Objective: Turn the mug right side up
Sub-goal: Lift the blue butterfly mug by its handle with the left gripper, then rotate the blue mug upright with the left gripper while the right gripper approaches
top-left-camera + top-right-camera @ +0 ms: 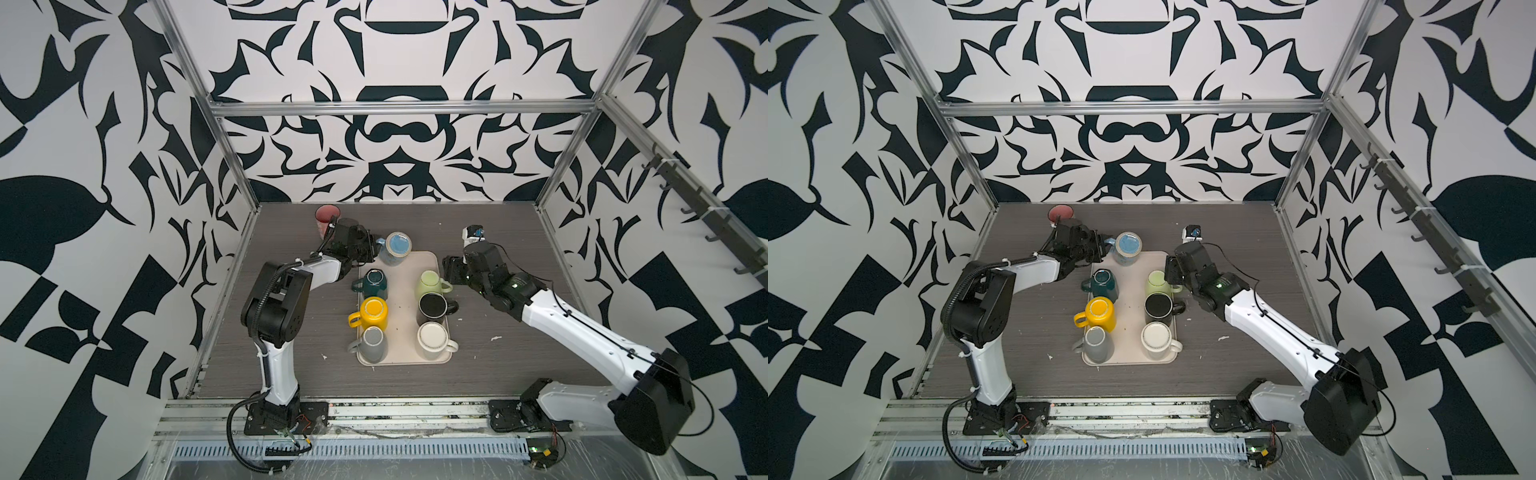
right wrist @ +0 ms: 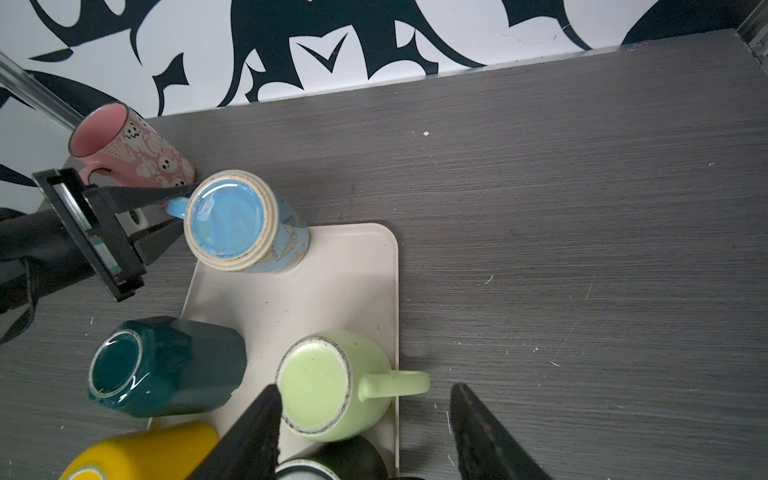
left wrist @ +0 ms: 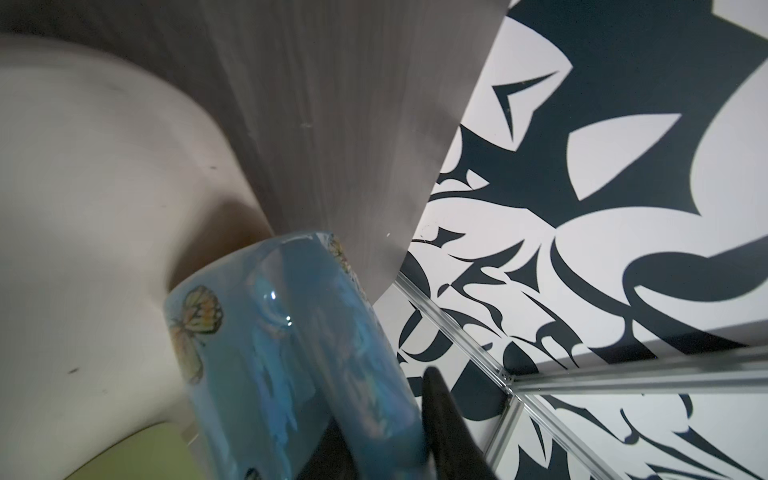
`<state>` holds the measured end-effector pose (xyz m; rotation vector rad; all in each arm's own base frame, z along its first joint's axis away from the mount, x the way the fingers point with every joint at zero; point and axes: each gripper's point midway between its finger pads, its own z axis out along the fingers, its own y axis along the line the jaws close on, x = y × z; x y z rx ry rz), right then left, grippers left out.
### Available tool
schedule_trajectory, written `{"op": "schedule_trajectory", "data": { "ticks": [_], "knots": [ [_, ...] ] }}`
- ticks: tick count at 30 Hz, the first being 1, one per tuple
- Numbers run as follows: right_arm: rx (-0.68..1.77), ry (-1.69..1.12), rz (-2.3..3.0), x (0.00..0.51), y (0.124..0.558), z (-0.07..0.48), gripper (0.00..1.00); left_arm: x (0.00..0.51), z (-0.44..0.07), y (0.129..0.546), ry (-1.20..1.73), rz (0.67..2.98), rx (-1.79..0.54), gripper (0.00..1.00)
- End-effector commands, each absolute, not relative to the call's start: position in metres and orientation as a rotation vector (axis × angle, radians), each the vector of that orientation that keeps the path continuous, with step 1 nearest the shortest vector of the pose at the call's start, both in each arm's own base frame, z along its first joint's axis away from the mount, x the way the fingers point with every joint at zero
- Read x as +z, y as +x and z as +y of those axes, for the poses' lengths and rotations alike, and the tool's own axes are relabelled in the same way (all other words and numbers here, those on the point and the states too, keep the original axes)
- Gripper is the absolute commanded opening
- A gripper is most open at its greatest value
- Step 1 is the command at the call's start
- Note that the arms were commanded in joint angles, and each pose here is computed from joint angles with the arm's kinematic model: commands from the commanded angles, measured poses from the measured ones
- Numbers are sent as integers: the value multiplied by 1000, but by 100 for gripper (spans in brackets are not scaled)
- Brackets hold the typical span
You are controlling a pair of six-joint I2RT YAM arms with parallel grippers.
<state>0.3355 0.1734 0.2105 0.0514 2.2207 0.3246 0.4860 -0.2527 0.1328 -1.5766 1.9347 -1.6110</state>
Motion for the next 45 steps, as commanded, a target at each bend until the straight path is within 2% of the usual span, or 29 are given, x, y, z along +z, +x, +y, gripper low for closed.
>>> {"op": "schedule_trajectory", "data": {
  "ticks": [1,27,39,45],
  "knots": [
    [355,82,2183,223,336,172,67,203,-271,503,-1302,1815,-1843,0],
    [409,95,2169,236,329,172,65,273,-278,487,-721,1847,-1709,0],
    [426,78,2188,232,335,181,65,279,-282,482,-585,1930,-1610,0],
    [430,60,2178,237,337,184,64,293,-290,476,-388,1936,-1552,0]
  ]
}}
